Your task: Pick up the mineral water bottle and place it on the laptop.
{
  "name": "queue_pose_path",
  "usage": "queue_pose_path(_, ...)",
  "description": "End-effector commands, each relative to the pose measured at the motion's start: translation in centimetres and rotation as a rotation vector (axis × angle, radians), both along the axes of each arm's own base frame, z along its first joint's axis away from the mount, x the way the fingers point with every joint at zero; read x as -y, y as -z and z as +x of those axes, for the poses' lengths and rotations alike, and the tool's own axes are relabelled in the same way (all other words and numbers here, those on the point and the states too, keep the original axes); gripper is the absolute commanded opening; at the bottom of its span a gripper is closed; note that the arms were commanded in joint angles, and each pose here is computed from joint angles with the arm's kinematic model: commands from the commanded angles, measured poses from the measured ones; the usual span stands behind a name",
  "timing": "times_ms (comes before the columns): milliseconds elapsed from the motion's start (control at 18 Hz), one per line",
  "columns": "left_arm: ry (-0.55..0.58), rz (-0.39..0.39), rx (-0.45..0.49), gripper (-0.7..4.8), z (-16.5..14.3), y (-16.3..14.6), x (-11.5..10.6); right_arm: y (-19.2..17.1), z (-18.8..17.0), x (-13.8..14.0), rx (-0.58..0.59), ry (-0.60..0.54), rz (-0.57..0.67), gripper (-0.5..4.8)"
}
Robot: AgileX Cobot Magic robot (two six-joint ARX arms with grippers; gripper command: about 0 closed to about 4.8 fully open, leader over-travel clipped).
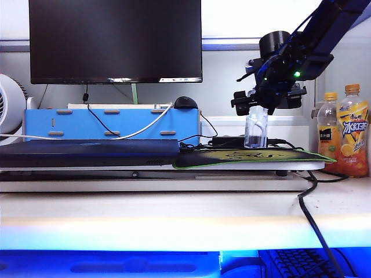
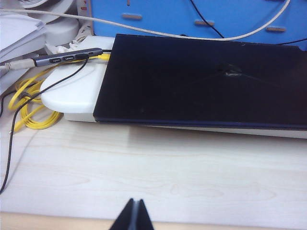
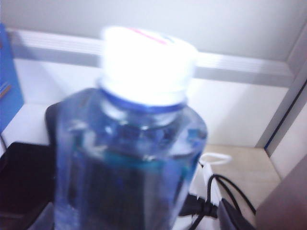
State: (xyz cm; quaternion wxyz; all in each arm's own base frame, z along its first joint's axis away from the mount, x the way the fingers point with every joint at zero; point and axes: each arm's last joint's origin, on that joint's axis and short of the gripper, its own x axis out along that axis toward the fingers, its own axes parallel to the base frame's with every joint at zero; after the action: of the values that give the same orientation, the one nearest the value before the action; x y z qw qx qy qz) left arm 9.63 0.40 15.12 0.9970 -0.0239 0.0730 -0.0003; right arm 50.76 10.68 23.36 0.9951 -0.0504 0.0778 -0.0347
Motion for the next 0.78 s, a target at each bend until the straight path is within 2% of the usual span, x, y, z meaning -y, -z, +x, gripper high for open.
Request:
queue_pose_path(55, 0.003, 0.001, 0.003, -0.02, 0.0, 0.0, 0.0, -0.2, 0.4, -0.2, 0.004, -0.032, 0.01, 4.79)
queue_pose_path(222, 0.003, 0.001, 0.003, -0.02, 0.0, 0.0, 0.0, -0.1, 0.6, -0.4, -0.016, -0.073, 0.012, 4.79)
queue_pose_path(277, 0.003, 0.001, 0.003, -0.02, 0.0, 0.0, 0.0, -0.1, 0.6, -0.4, -0.016, -0.082, 0.013, 4.58)
queue_pose_path(333, 0.003, 0.001, 0.003, -0.02, 0.0, 0.0, 0.0, -0.1, 0.6, -0.5, -0.016, -0.095, 0.014, 2.91)
queue_pose_path(388, 0.003, 0.001, 0.003, -0.02, 0.0, 0.0, 0.0, -0.1, 0.6, -0.5, -0.017, -0.096, 0.007, 0.97)
queue_pose_path(444, 0.004, 0.001, 0.003, -0.02, 0.0, 0.0, 0.0, -0.1, 0.6, -0.5, -0.017, -0.103, -0.011, 0.03)
queue_pose_path(610, 0.003, 0.001, 0.003, -0.02, 0.0, 0.0, 0.0, -0.2, 0.6, -0.5, -0.015, -0.105, -0.013, -0.05)
queue_pose_path(776, 0.003, 0.001, 0.003, -0.02, 0.0, 0.0, 0.0, -1.4, 0.7, -0.7, 0.047, -0.151, 0.005, -0.05)
